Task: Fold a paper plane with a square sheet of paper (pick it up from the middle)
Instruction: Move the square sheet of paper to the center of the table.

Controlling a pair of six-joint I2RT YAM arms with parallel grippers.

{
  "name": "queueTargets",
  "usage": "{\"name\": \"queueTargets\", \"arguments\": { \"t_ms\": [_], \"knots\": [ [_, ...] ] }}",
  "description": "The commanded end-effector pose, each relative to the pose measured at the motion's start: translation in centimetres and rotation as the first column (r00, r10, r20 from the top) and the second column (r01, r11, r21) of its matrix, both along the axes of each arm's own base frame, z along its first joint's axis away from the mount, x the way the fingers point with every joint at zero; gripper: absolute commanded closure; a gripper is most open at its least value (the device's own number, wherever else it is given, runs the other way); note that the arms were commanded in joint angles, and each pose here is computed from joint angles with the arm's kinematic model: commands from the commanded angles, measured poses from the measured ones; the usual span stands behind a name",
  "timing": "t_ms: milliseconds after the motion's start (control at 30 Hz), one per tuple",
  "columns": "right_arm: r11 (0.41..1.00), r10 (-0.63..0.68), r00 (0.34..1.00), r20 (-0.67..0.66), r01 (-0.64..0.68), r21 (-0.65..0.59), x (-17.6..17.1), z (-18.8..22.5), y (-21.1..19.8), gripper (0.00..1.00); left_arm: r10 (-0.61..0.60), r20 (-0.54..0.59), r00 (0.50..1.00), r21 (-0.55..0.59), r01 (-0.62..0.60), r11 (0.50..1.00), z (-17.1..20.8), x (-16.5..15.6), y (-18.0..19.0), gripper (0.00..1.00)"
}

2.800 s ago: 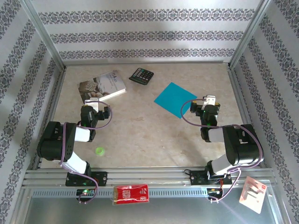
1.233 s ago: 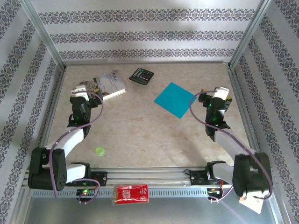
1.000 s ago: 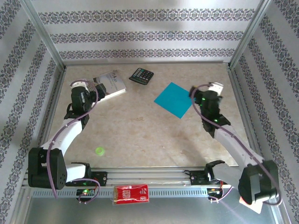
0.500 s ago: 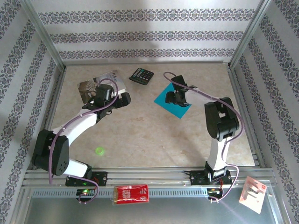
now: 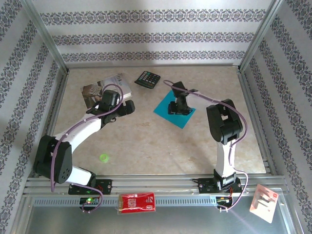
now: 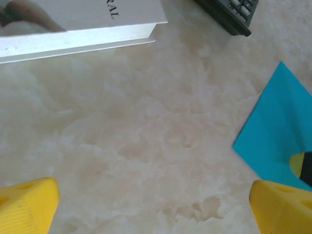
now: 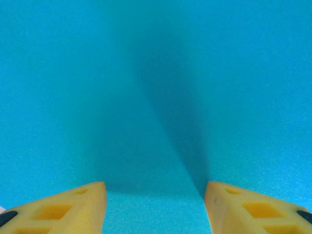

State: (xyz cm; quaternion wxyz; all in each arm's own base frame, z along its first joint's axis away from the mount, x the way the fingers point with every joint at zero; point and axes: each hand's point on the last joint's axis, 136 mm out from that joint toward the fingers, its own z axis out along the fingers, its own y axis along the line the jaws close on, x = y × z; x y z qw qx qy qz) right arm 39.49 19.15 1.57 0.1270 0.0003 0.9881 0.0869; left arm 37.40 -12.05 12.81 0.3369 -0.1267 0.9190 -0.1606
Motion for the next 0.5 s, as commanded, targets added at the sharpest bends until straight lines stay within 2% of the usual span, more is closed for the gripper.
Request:
{"name": "queueTargets", "arguments": {
  "t_ms": [0, 67, 133, 267, 367, 467],
  "knots": [
    [0.996, 0.085, 0.976, -0.203, -0.079, 0.038, -7.9, -2.6, 3.9, 0.43, 0.031, -0.046, 0.998, 0.006, -0.031, 1.000, -0.5, -2.1, 0.7, 0.00],
    [0.991, 0.113, 0.975, -0.193, -0.098, 0.085, -9.6, -1.9, 7.0, 0.42, 0.033, -0.066, 0.997, -0.024, -0.035, 0.999, -0.6, -2.9, 0.5, 0.00],
    [0.978, 0.122, 0.978, -0.171, -0.089, 0.189, -10.4, -0.7, 10.2, 0.41, 0.040, -0.088, 0.995, -0.055, -0.045, 0.997, -0.8, -3.6, 0.4, 0.01],
    [0.911, 0.114, 0.992, -0.054, -0.083, 0.404, -8.7, 4.6, 14.7, 0.36, 0.035, -0.123, 0.992, -0.103, -0.048, 0.994, -0.9, -4.9, -0.4, 0.03],
    [0.897, 0.057, 0.997, 0.060, -0.077, 0.436, -6.3, 9.4, 13.1, 0.33, -0.001, -0.142, 0.990, -0.086, -0.012, 0.996, -0.9, -5.8, -1.9, 0.03],
    [0.908, -0.036, 0.989, 0.146, -0.028, 0.418, -4.2, 12.2, 7.7, 0.30, -0.066, -0.204, 0.977, 0.017, 0.071, 0.997, -1.8, -6.7, -3.5, 0.01]
  ]
}}
